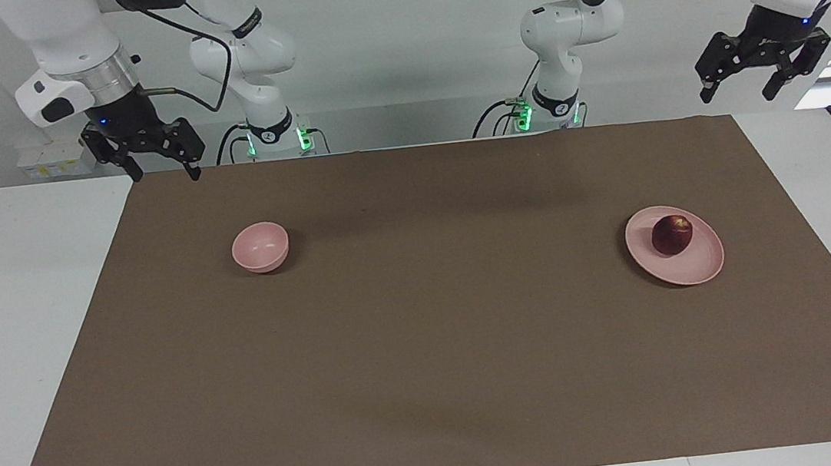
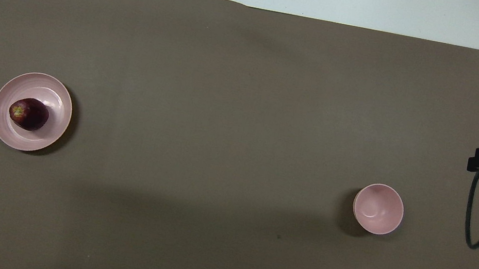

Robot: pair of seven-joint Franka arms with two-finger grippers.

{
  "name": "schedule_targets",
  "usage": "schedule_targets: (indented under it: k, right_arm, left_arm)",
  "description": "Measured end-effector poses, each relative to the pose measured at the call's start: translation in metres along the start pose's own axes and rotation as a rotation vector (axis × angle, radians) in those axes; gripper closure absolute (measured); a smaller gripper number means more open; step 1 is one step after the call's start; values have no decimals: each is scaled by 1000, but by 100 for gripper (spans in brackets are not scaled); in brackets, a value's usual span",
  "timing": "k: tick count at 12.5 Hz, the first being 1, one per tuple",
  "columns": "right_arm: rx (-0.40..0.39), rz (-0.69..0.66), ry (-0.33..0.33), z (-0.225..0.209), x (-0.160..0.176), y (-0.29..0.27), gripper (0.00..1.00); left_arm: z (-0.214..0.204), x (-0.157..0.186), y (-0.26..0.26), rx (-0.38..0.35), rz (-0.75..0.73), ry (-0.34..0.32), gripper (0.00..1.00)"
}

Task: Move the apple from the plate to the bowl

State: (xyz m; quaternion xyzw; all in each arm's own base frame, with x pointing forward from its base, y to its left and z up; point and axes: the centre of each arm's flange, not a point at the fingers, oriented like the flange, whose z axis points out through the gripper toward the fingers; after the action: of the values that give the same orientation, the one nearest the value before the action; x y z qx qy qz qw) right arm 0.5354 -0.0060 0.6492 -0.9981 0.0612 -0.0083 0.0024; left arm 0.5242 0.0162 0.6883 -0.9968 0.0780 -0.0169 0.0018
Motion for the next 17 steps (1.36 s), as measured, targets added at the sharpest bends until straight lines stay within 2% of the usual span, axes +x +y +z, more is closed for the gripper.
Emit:
schedule_targets:
  k: [9,13,17]
  right_arm:
    - [0,-14,-10,1,-2,-7,0]
    - [-4,-15,-54,5,-8,-7,0]
    - [-6,-18,-65,9,-11,-9,0]
  left_arm:
    - [-2,-1,-4,1,-5,6,0]
    - [-2,-1,-3,1,-3,4,0]
    - [-1,-2,-1,0,4,-2,0]
